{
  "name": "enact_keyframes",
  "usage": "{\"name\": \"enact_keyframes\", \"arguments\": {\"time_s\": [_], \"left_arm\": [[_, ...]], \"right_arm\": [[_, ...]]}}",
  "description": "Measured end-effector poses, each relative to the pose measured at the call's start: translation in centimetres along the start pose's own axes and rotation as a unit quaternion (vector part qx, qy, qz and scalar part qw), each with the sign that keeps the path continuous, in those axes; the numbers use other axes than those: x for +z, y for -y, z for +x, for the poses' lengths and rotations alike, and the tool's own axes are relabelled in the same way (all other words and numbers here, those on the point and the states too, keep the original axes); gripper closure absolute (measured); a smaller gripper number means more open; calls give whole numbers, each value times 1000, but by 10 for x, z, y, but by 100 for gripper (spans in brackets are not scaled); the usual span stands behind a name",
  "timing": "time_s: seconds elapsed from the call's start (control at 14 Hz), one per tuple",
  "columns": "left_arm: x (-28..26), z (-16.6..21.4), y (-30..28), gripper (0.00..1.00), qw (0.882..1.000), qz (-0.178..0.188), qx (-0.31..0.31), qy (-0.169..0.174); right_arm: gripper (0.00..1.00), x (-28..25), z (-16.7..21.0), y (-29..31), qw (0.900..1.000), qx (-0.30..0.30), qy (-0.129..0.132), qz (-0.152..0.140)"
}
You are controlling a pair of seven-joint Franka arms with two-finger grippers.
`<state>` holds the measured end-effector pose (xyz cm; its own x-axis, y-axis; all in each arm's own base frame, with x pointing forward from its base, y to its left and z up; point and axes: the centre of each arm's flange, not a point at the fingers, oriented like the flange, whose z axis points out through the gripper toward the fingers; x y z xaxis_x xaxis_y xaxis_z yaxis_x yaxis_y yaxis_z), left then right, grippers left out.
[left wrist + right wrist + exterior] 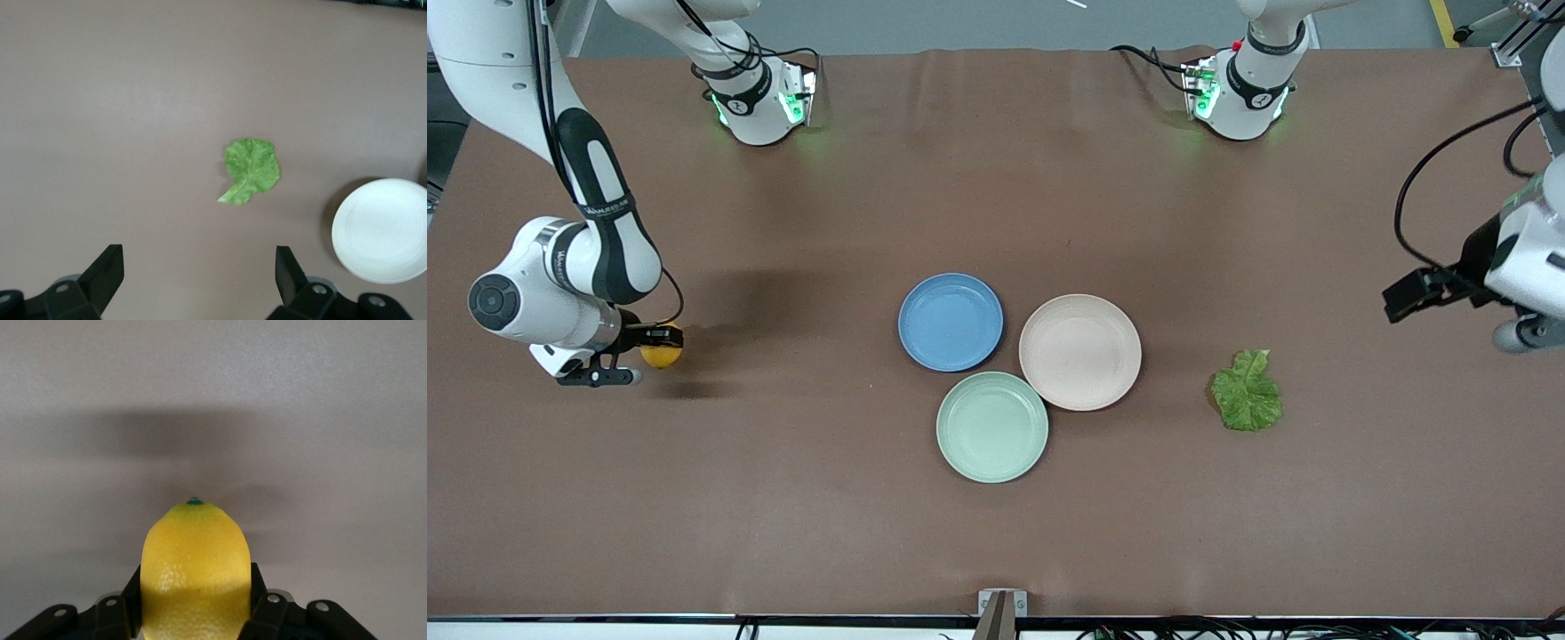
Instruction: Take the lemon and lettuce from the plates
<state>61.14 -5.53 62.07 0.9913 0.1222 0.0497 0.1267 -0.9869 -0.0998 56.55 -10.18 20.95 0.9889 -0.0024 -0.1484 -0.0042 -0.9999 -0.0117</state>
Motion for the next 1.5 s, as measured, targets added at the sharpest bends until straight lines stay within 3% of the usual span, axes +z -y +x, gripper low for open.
{"name": "enact_keyframes", "arguments": {"time_s": [0.14, 0.43, 0.64, 0.71, 0.86, 0.93, 1.29, 1.5], "left_arm": [[-15, -14, 16, 0, 1000, 1, 21, 8], [-18, -46, 43, 0, 999, -29, 5, 27], [-19, -58, 44, 0, 999, -28, 6, 30], [-18, -58, 42, 0, 999, -28, 8, 30], [-17, -59, 37, 0, 999, -28, 12, 30], [-17, -59, 35, 0, 999, -28, 14, 30], [-11, -60, 33, 0, 999, -27, 16, 35], [-14, -61, 32, 0, 999, -27, 17, 32]], "right_arm": [[40, 6, 3, 5, 1000, 1, -5, 2], [39, 18, 4, 7, 1000, -1, -4, 0], [30, 8, 11, 8, 1000, -3, -15, -2], [19, -1, 15, 8, 1000, -3, -24, -2], [2, -32, 21, 9, 999, -5, -37, 2], [0, -56, 22, 10, 999, -7, -34, 8], [0, -179, 15, 20, 999, -17, 0, 39], [0, -237, 2, 31, 999, -12, 3, 49]]}}
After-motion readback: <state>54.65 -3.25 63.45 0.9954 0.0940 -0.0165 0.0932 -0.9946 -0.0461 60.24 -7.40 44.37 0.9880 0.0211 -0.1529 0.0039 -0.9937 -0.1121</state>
